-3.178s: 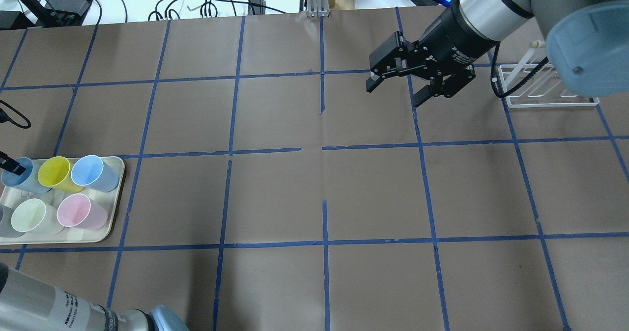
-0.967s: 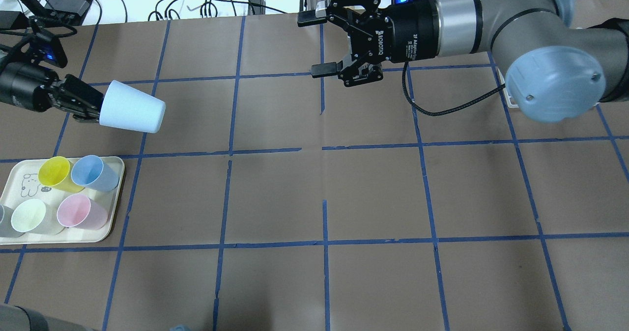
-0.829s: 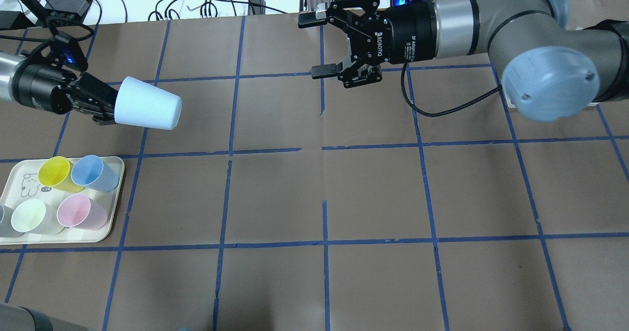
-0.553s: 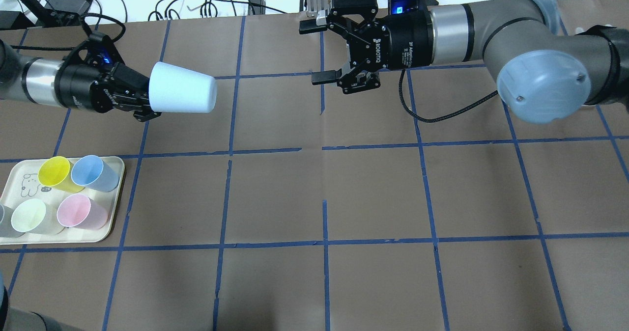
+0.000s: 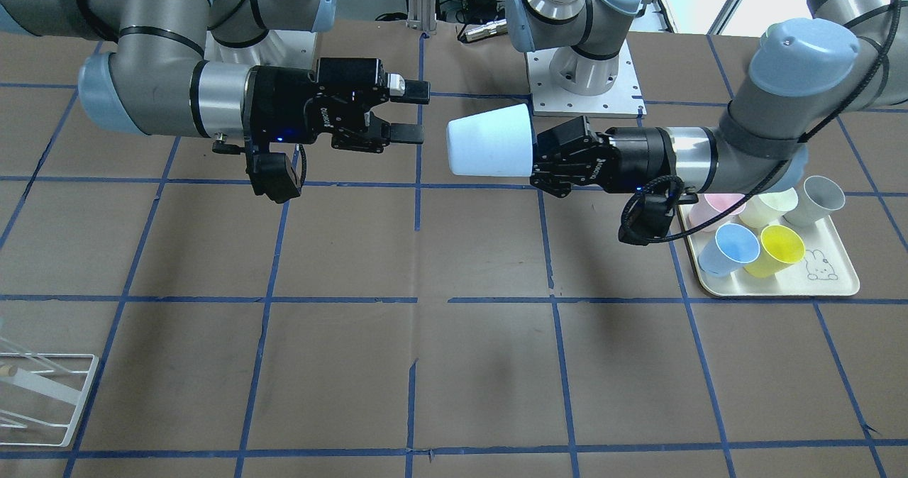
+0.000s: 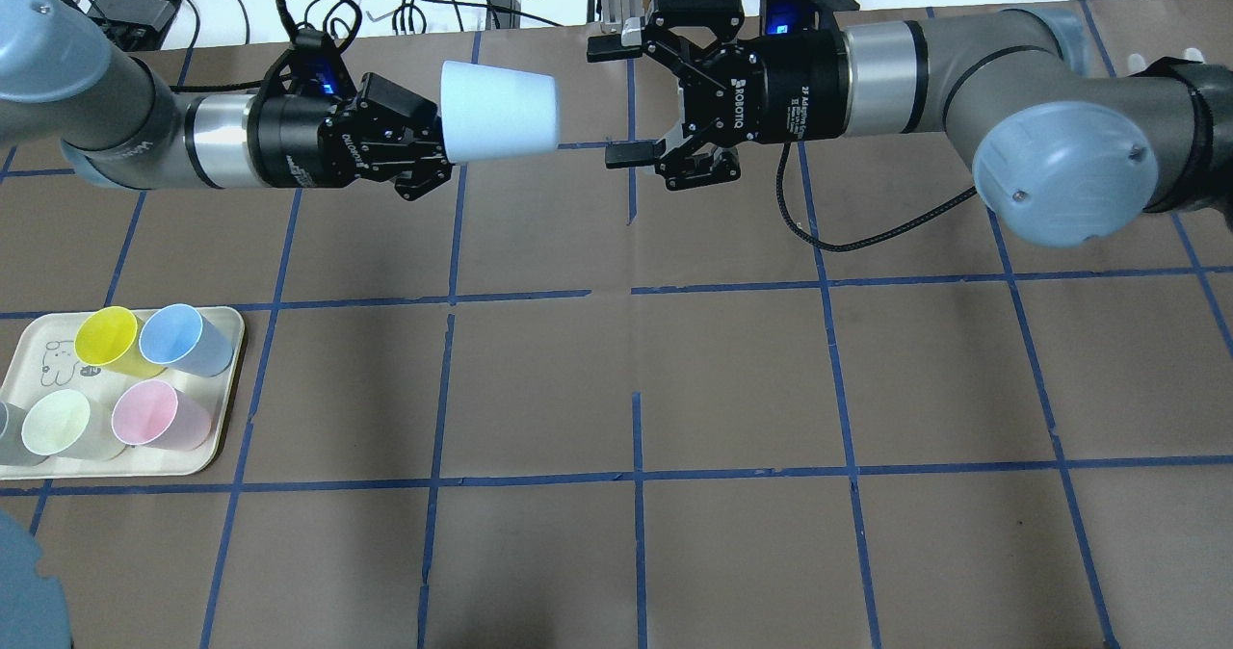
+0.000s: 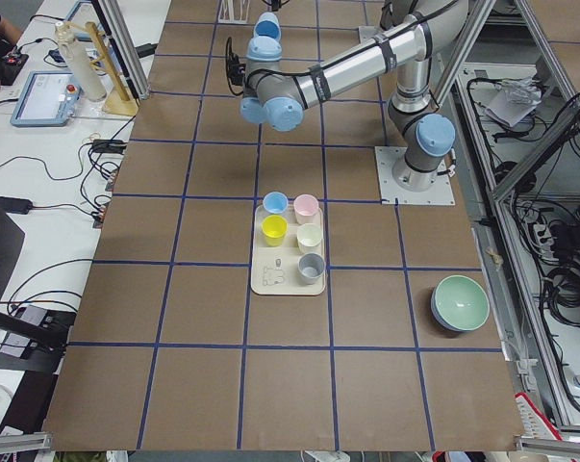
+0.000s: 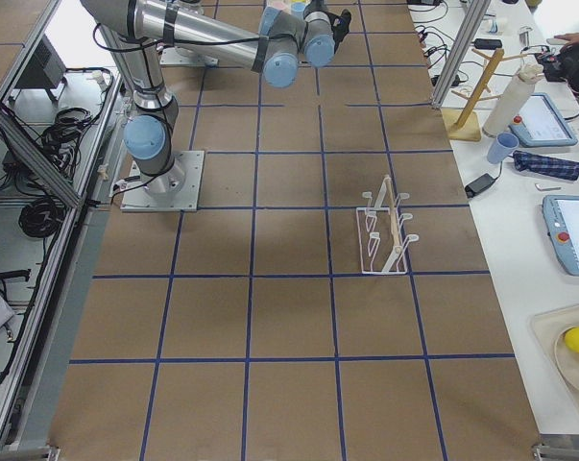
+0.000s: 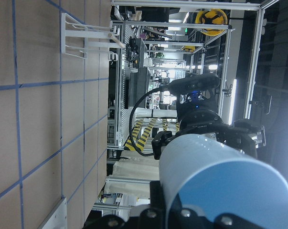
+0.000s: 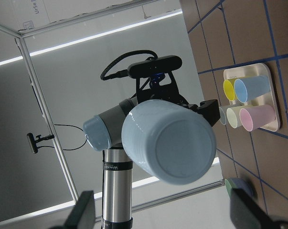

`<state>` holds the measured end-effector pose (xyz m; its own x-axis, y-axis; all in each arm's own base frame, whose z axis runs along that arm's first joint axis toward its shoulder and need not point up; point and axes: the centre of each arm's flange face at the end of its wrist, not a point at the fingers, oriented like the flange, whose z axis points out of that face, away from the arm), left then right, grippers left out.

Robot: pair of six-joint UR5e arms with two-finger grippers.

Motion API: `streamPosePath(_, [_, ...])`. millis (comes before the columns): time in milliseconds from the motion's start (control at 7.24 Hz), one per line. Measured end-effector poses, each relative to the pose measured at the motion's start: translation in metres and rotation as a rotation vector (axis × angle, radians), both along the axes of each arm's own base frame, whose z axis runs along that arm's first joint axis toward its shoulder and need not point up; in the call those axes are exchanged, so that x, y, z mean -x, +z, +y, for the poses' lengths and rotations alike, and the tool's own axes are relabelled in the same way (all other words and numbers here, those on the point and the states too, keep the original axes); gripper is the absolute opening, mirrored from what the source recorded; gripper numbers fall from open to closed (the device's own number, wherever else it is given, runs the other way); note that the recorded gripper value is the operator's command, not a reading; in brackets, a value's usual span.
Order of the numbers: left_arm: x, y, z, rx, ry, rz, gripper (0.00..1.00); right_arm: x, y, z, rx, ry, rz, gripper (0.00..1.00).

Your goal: Transfer IKEA cup to right arm and place on rack

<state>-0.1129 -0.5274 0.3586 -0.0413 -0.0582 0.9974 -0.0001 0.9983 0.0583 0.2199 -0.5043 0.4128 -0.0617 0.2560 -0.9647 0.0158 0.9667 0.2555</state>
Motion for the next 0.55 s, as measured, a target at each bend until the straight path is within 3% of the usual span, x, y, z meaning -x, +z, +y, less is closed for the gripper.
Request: streamPosePath(553, [0.0210,0.0061,0.0018,-0.019,0.035,0.017,0.08,0.0005,-0.0053,-0.0014,-0.033,-0.006,-0.011,1.00])
